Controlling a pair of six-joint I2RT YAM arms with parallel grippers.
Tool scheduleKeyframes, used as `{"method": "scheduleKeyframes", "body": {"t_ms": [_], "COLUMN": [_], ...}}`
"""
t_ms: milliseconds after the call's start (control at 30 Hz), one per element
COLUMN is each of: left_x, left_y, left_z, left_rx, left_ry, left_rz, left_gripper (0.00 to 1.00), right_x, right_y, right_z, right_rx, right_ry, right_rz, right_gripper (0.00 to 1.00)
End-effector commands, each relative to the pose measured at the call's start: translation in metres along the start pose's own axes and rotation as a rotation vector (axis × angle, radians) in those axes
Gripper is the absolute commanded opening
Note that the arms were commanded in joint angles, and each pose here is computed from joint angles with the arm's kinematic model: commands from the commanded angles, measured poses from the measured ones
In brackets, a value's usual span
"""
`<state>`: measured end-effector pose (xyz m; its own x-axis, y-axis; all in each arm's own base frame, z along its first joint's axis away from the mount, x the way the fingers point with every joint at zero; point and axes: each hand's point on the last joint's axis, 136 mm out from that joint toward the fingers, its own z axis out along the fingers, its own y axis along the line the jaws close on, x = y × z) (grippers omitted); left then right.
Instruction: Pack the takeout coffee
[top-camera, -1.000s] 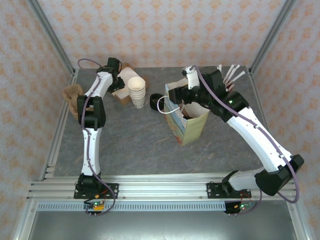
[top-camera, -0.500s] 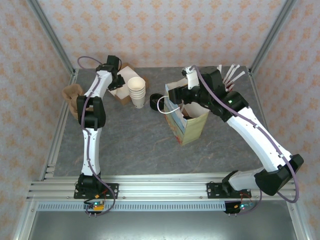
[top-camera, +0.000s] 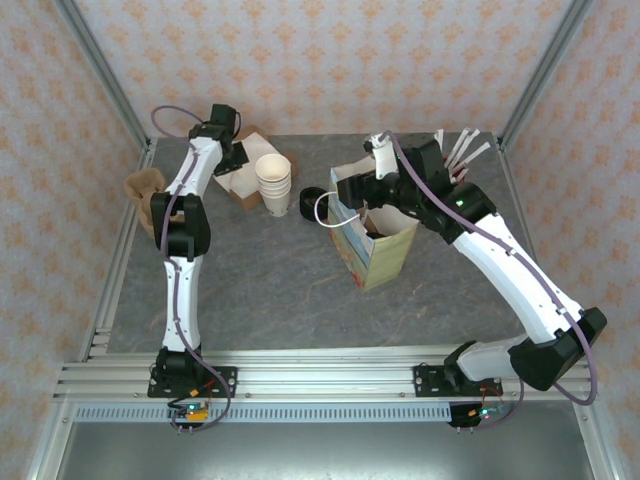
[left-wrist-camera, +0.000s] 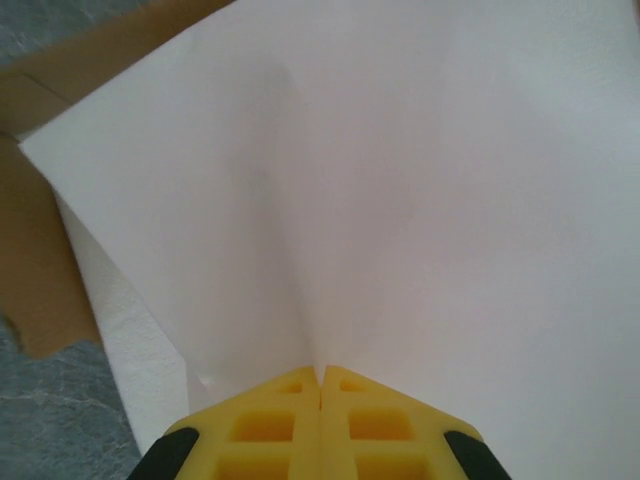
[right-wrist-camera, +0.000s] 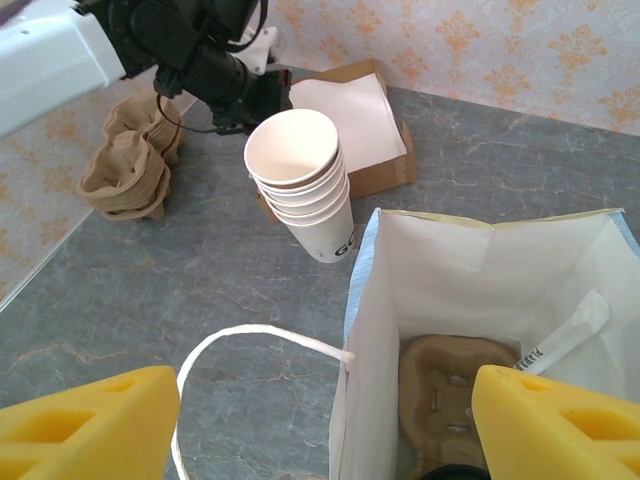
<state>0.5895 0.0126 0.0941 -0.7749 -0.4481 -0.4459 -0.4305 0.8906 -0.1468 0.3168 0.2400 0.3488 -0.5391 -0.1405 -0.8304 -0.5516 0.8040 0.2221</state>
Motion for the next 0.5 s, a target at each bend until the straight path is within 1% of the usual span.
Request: {"method": "scheduleKeyframes", "body": {"t_ms": [0,167,267,367,467], "left_x": [-0.046,-0.067,-0.078,-0.085,-0.084], "left_y": [0.002,0.008,0.008,0.008,-0.001], "left_z": [-0.086,-0.140,-0.177,-0.219,-0.261], "left_rx": [0.036,0.051,0.072,0.101,0.208], "left_ry": [-0.160,-0.270,-0.343,-0.414,-0.461], "left_rz": [-0.015,-0.036,-0.045,-0.058,-0.076], "left_gripper": [0.00,0.00,0.00,0.00,0.00], "right_x": [-0.001,-0.006,-0.009,-0.016,-0.024], "right_y": [-0.001,-0.003,-0.004,-0.010,-0.015], "right_z": [-0.012,-0.019,-0.022,-0.027,-0.030], "right_rx": [0.014,0.029,0.038,0.078,0.110], "right_ry": [-0.017,-0.043,-0.058,-0.089,-0.121], "right_rz": [0.017,0.026,0.035,0.064,0.103], "right_gripper": [0.78,0.77,0.78,0.78,0.78]}}
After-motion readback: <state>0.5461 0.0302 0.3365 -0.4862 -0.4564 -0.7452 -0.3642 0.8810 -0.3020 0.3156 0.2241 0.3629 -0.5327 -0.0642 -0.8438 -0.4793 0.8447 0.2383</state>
